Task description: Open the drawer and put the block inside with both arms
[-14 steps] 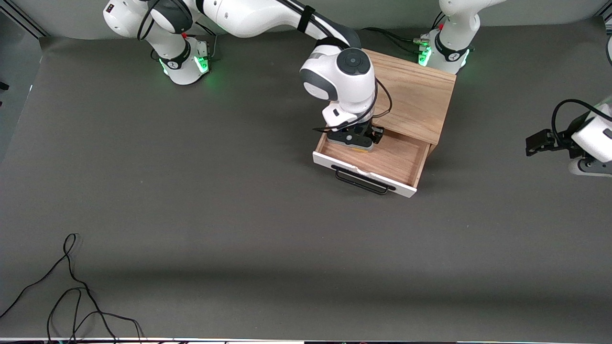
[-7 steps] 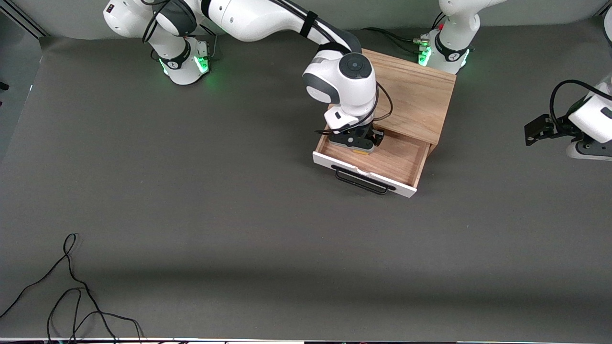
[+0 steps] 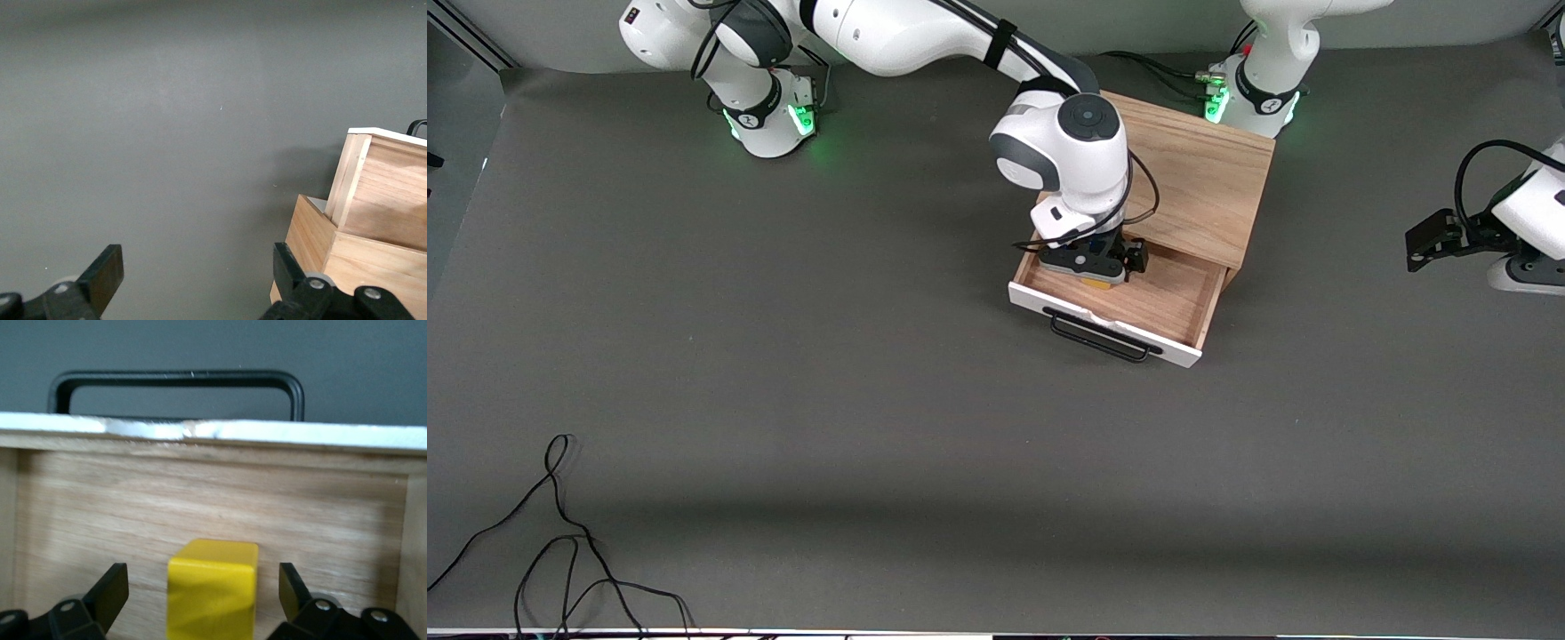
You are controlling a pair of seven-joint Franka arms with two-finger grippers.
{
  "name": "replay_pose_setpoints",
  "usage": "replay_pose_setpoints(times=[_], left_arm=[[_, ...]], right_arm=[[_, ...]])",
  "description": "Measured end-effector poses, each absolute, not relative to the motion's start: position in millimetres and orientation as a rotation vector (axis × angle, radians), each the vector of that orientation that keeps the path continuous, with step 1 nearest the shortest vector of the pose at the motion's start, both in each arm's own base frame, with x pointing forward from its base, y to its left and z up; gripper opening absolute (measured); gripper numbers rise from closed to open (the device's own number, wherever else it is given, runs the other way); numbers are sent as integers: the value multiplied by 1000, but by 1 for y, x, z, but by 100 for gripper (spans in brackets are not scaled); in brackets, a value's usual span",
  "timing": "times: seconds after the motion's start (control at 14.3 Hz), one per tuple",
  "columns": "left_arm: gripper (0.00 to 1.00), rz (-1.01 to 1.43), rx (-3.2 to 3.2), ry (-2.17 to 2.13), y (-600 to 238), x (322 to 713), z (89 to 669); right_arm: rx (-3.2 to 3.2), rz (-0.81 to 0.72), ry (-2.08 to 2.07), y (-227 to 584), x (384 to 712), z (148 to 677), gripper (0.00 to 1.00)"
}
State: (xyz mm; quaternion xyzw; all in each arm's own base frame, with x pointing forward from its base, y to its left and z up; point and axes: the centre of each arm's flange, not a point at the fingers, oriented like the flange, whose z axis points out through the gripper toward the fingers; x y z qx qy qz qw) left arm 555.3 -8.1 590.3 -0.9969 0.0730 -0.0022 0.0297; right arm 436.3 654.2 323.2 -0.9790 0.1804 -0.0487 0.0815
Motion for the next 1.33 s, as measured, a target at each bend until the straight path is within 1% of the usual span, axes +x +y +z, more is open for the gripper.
replay_pose_setpoints(times=[0.14,0.21,0.28,0.42,0.7,0.91,0.98,1.12,1.26,1.33], left_arm=[[100,-8,-3073,241,-14,557,590],[100,-6,-3073,243,-15,558,589],[100,-5,-3073,243,-15,558,589],[100,-2,-3073,242,-15,558,589],[100,44,-3074,241,-15,553,592],[100,70,-3075,231,-14,550,599],[100,87,-3075,229,-14,548,601],[100,120,-3080,217,-14,545,603],[100,128,-3104,186,-15,544,603],[100,126,-3111,178,-16,543,604]], right_arm=[[-2922,-168,549,647,447,339,100],[-2931,-177,548,638,458,349,100],[-2942,-187,541,623,475,361,100],[-2973,-199,513,578,519,390,100],[-3060,-175,388,443,605,455,100],[-3035,-179,409,318,652,501,100],[-3030,-183,420,272,660,514,100],[-3006,-175,442,190,664,535,100],[-2996,-184,451,128,656,554,100],[-2998,-188,457,102,646,564,100]])
